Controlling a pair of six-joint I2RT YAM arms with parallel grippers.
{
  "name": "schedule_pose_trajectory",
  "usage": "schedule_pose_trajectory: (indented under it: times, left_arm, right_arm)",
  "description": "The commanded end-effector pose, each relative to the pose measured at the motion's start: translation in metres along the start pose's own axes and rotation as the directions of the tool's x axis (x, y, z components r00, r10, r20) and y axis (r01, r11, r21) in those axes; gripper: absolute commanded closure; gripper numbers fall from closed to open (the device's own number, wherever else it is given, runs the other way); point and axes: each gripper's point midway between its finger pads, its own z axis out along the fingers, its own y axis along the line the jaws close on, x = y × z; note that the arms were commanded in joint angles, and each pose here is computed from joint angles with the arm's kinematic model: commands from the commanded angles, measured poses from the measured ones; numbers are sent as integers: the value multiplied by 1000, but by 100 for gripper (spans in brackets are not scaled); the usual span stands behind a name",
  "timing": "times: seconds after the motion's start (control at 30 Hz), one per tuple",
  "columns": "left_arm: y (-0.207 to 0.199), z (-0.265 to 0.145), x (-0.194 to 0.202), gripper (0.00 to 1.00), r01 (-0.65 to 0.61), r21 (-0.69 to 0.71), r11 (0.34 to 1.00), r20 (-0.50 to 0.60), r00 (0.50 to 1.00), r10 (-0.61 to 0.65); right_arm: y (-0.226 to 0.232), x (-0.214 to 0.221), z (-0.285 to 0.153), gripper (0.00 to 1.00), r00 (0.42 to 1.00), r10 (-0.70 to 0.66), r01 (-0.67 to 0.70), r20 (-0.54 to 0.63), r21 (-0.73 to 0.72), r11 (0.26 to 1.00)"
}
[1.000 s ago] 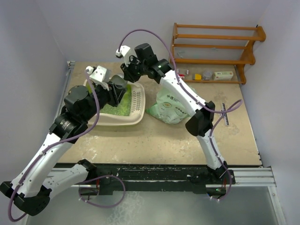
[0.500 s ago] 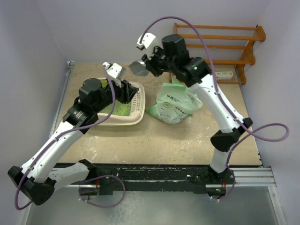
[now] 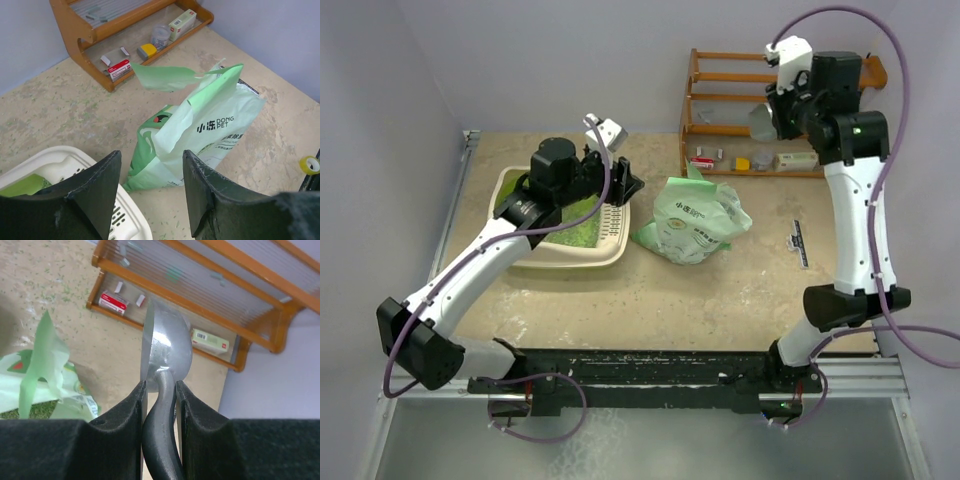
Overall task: Fill the litter box with clean litter
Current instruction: 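Scoop the cat litter from the cat litter bag.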
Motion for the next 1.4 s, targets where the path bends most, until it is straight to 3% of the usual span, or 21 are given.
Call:
schedule_pose_trajectory:
  times: [0.0, 0.03, 0.13, 0.17, 0.2, 0.47, 0.67, 0.93, 1.37]
  left_arm:
    - [-10, 0, -31, 50, -53, 65, 996, 67, 997, 49]
    - [-10, 1, -30, 50, -49, 69, 996, 61, 997, 45]
    - [-17, 6, -26, 50, -37, 115, 993, 45, 998, 32]
    - [-20, 8, -24, 49, -31, 134, 991, 40, 999, 26]
    - [-22, 11, -22, 49, -26, 153, 988, 35, 999, 21]
    - [-30, 29, -10, 49, -8, 233, 972, -3, 1000, 9]
    - [-36, 46, -7, 49, 29, 289, 957, -12, 1000, -27]
    - [-45, 70, 1, 48, 113, 372, 921, -36, 994, -108]
    - [-52, 81, 7, 49, 137, 401, 906, -53, 991, -126]
  right_arm:
    - [-30, 19, -38, 100, 986, 169, -169, -1, 1, 986]
    - [-21, 26, -42, 100, 965, 262, -263, -25, -80, 961]
    - [-23, 43, -49, 100, 922, 380, -387, -73, -173, 906]
    - [-34, 53, -48, 100, 911, 403, -412, -89, -143, 900]
    - [-21, 58, -52, 100, 892, 433, -451, -127, -220, 865]
    - [23, 83, -60, 100, 833, 492, -553, -253, -404, 728]
    - [32, 99, -57, 100, 819, 499, -574, -284, -399, 715]
    - [34, 107, -71, 100, 835, 466, -549, -293, -379, 745]
    - [37, 132, -82, 100, 856, 404, -501, -322, -328, 801]
